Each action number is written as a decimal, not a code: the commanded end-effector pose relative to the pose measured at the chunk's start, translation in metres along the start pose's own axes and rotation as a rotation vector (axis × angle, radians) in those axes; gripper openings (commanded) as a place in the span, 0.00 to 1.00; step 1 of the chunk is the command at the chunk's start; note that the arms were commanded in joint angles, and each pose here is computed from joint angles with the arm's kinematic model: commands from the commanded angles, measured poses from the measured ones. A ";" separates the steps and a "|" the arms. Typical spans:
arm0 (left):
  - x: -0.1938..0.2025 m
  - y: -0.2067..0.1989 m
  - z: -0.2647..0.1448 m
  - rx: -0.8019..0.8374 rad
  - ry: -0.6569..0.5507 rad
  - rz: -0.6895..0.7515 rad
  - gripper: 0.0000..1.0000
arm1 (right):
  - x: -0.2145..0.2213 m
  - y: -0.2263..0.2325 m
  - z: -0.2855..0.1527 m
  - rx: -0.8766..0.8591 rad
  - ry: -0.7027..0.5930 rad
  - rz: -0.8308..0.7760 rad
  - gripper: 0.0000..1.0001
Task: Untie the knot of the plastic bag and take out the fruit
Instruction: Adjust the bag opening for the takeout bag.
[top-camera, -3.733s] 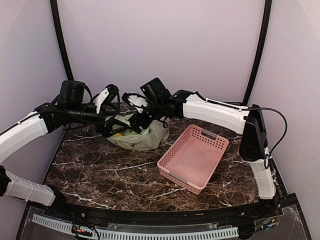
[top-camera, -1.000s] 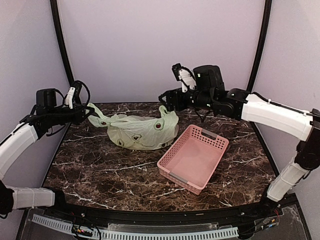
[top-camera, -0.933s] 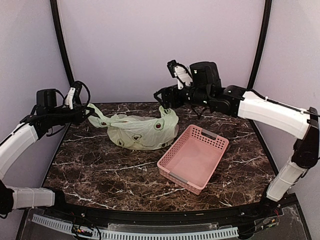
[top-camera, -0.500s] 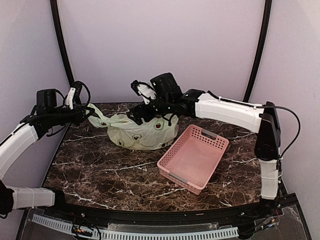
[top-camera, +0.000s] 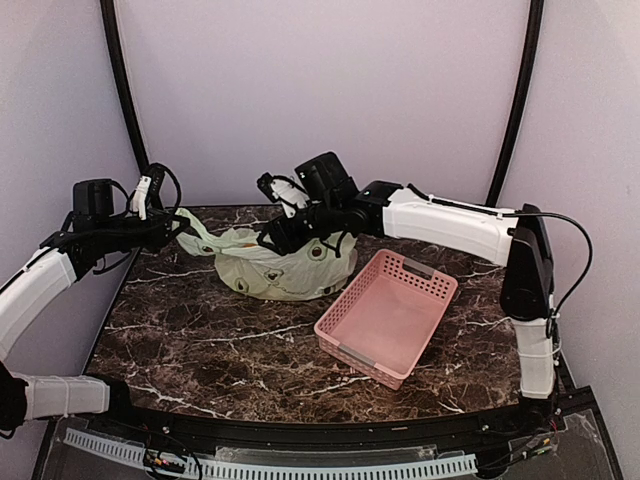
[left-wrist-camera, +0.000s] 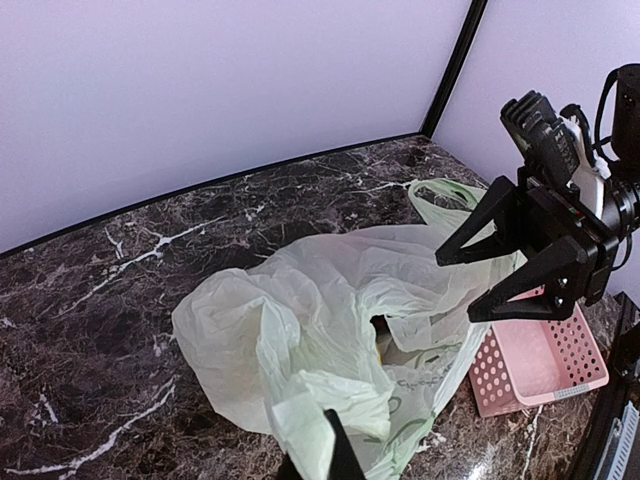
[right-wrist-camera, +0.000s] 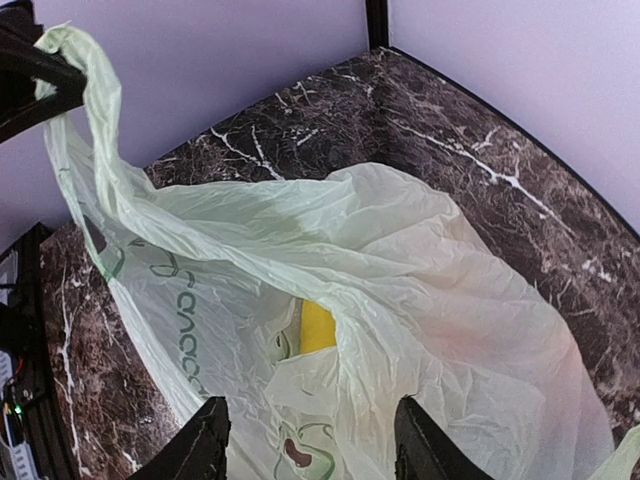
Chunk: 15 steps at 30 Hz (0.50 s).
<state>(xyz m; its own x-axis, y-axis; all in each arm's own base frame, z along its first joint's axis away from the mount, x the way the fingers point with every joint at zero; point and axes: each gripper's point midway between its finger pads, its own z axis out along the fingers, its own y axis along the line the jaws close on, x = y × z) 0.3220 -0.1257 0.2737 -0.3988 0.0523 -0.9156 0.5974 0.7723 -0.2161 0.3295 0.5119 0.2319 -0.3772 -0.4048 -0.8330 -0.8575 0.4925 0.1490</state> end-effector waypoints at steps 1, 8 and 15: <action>0.001 -0.006 -0.001 0.020 -0.008 0.017 0.01 | 0.012 0.005 0.016 -0.019 0.051 0.010 0.51; 0.001 -0.002 -0.002 -0.003 -0.009 0.018 0.01 | 0.055 0.010 0.032 -0.003 0.160 0.024 0.50; 0.001 0.008 -0.004 -0.070 -0.008 0.009 0.01 | 0.104 0.036 0.044 -0.054 0.259 0.098 0.35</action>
<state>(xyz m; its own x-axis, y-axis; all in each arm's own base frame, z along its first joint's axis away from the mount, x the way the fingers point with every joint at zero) 0.3253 -0.1216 0.2729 -0.3976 0.0521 -0.9161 0.5756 0.7917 -0.2048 0.3015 0.5181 0.1628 -0.4734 -0.5113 -0.7173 -0.8432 0.4984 0.2013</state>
